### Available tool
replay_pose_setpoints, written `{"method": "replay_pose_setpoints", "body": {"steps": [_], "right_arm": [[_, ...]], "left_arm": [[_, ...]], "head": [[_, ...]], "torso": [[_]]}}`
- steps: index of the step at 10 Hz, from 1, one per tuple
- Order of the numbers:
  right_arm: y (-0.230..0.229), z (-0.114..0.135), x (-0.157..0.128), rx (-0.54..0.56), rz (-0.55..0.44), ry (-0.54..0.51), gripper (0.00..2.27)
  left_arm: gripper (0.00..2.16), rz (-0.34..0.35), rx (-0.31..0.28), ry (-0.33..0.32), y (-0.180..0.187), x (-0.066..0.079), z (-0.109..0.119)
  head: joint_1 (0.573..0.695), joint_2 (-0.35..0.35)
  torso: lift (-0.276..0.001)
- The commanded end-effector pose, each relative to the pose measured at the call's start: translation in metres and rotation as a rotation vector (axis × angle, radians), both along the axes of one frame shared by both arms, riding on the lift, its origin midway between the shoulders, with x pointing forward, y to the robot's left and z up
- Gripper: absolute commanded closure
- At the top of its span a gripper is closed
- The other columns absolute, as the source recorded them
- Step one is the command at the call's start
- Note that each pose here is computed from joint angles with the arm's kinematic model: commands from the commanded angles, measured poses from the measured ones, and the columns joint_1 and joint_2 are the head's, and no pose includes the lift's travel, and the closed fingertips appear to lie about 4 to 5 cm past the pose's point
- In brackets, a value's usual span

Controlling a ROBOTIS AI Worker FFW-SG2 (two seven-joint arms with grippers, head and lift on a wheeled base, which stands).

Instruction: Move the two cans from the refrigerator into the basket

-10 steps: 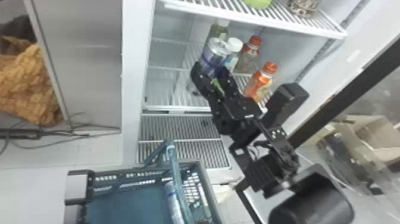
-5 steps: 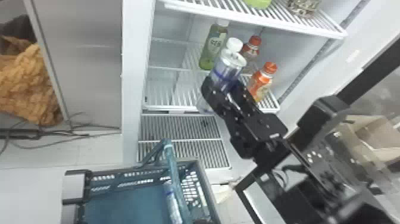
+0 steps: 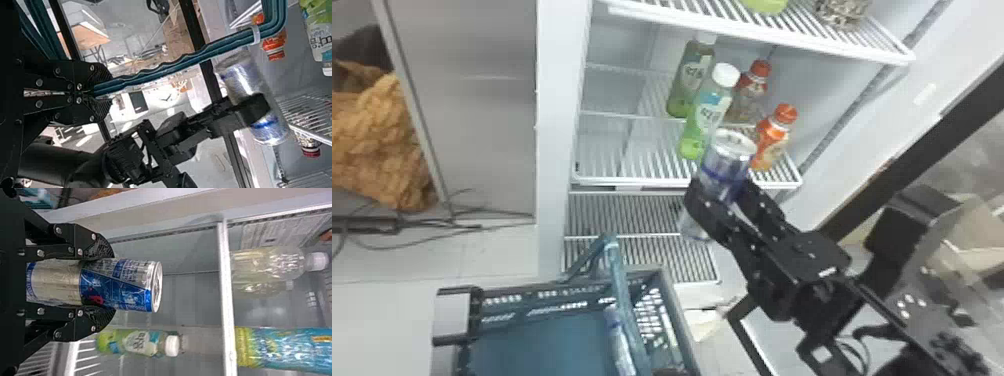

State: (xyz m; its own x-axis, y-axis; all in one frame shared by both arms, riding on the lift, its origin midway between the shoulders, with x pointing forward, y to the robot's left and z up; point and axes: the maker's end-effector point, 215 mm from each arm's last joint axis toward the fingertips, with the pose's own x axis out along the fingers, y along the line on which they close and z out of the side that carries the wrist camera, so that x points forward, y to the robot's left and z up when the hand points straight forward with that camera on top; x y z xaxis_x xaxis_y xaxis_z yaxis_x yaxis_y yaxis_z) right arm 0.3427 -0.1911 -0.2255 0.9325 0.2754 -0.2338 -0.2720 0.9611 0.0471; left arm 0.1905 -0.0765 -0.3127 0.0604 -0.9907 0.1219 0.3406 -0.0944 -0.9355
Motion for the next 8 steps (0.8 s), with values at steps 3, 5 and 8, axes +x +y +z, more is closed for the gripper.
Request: {"method": "replay_pose_setpoints", "body": {"steps": [3, 5, 8], "right_arm": [[-0.005, -0.056, -0.030, -0.046, 0.022, 0.222, 0.83], [0.000, -0.088, -0.046, -0.030, 0.043, 0.337, 0.83], [0.018, -0.129, -0.064, 0.030, 0.126, 0.484, 0.83]], "left_arm": [[1.21, 0.003, -0.001, 0.001, 0.000, 0.000, 0.000], [1.21, 0.005, -0.003, 0.002, 0.000, 0.000, 0.001], [1.21, 0.005, -0.001, 0.001, 0.000, 0.000, 0.000]], "head": [[0.695, -0.350], [0.695, -0.350], [0.695, -0.350]], "torso": [[-0.276], [-0.276], [-0.276]]}}
